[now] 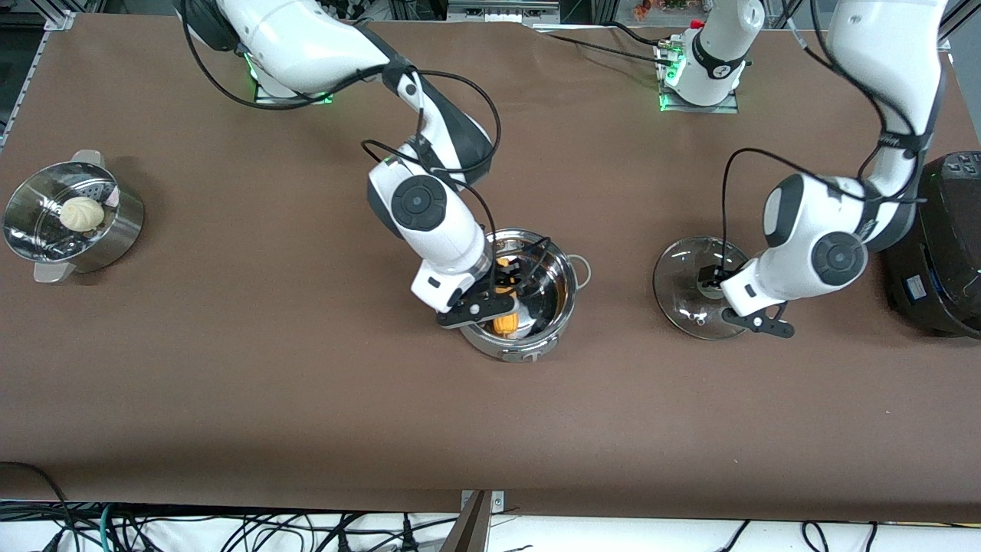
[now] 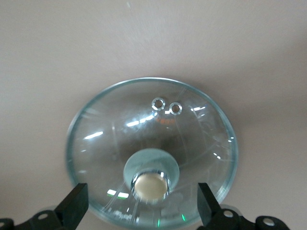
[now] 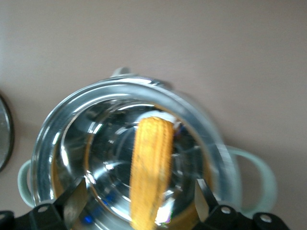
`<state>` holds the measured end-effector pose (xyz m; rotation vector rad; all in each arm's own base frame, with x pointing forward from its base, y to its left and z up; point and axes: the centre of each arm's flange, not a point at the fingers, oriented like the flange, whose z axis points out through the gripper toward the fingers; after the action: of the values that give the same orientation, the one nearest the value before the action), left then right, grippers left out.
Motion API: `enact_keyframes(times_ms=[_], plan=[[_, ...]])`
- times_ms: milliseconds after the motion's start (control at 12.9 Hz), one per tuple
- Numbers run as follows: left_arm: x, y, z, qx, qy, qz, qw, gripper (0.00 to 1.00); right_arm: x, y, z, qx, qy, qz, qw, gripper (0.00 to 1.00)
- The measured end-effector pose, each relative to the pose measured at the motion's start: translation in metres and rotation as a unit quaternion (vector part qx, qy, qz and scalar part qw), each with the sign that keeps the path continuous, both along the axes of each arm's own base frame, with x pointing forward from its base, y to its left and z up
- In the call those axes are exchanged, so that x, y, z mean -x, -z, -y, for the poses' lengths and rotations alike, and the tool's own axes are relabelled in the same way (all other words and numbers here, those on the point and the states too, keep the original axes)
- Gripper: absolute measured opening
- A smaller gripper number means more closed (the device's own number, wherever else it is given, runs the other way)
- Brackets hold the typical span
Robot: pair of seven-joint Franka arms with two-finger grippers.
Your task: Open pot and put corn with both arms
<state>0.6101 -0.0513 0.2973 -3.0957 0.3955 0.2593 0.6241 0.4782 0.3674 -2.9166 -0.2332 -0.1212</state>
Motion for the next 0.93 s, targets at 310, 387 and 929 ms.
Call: enact_keyframes(times_ms=[310,387,929], plan=[[0.025,-0.126,0.001,-0.011,-0.001,0.015,1.000,1.00,-0.030,-0.096,0.104,0.034,0.039,-0.013,0.999,1.00],[0.033,-0.160,0.002,-0.015,-0.004,0.009,1.000,1.00,-0.036,-0.113,0.130,0.039,0.039,-0.014,0.998,1.00],[0.053,-0.326,-0.008,-0.001,-0.033,0.025,0.999,1.00,-0.062,-0.156,0.315,0.077,0.129,-0.072,0.986,1.00]])
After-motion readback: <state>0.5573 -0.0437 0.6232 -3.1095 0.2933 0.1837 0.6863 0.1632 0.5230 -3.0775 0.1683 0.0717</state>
